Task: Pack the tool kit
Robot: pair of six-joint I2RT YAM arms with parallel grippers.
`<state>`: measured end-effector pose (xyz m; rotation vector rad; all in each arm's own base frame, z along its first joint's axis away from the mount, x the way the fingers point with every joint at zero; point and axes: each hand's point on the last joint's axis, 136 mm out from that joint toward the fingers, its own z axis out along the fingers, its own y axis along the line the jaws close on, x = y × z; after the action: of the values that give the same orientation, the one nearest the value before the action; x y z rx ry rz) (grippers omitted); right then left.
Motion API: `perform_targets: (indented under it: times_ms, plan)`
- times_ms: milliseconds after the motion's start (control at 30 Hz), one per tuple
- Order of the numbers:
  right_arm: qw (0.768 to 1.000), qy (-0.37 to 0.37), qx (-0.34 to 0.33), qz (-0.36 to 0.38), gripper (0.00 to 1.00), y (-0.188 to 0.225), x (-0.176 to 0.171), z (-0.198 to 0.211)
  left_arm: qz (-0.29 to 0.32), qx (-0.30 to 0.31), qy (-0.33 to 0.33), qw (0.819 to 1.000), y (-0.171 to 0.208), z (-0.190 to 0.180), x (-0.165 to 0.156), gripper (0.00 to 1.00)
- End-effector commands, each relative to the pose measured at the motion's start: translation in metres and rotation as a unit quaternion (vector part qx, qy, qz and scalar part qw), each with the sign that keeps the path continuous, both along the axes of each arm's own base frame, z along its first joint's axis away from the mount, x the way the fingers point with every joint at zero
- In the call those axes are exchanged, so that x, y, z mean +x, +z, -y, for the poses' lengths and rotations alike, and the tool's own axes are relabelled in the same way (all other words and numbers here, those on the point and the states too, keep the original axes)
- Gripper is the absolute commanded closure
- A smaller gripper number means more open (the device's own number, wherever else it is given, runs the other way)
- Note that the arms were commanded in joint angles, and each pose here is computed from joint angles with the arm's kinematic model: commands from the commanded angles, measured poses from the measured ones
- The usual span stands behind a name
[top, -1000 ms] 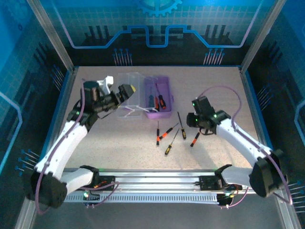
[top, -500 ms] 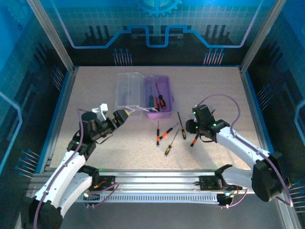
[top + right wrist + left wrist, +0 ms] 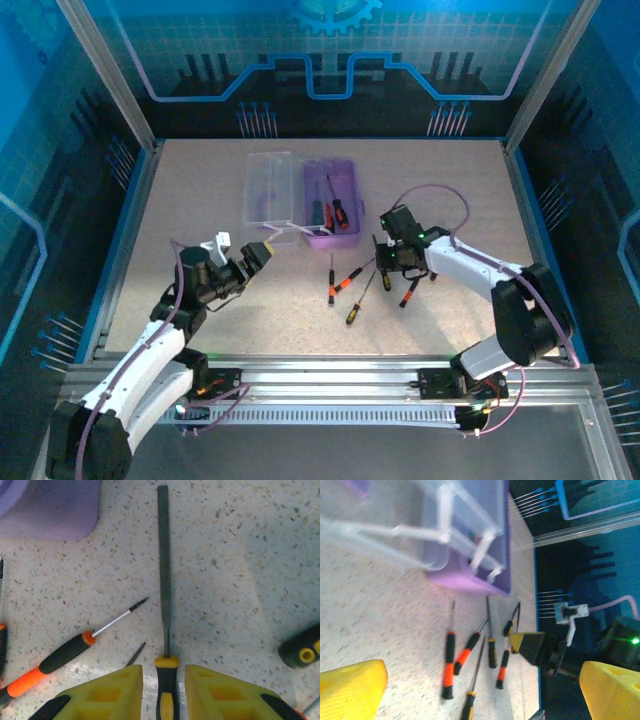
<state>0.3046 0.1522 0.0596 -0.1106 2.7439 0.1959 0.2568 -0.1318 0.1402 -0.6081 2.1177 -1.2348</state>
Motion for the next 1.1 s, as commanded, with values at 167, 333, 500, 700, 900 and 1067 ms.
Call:
perform_targets:
  times_ms: [167,333,500,700,900,1067]
  plan:
    - [0.996,0.038,-0.036,-0.065,0.7,-0.022,-0.018,-0.014,0.015,-0.031,0.033,0.999,0.007,-0.004,0.005,0.01]
    - [0.995,0.03,-0.063,-0.074,0.7,-0.025,-0.025,-0.005,0.007,-0.032,0.027,0.999,-0.006,0.008,-0.003,0.01]
    - [0.994,0.035,-0.069,-0.074,0.71,-0.019,-0.024,-0.005,0.019,-0.01,0.015,1.0,-0.009,0.023,-0.008,0.01]
    - [0.993,0.038,-0.079,-0.078,0.72,-0.021,-0.022,-0.003,0.02,-0.009,-0.004,1.0,-0.006,0.036,-0.005,0.01]
    - [0.991,0.036,-0.089,-0.094,0.71,-0.032,-0.027,0.0,0.007,-0.008,-0.032,0.999,-0.012,0.054,-0.002,0.01]
    - [0.99,0.03,-0.092,-0.1,0.72,-0.039,-0.033,0.003,0.002,-0.009,-0.047,0.999,-0.012,0.064,0.0,0.01]
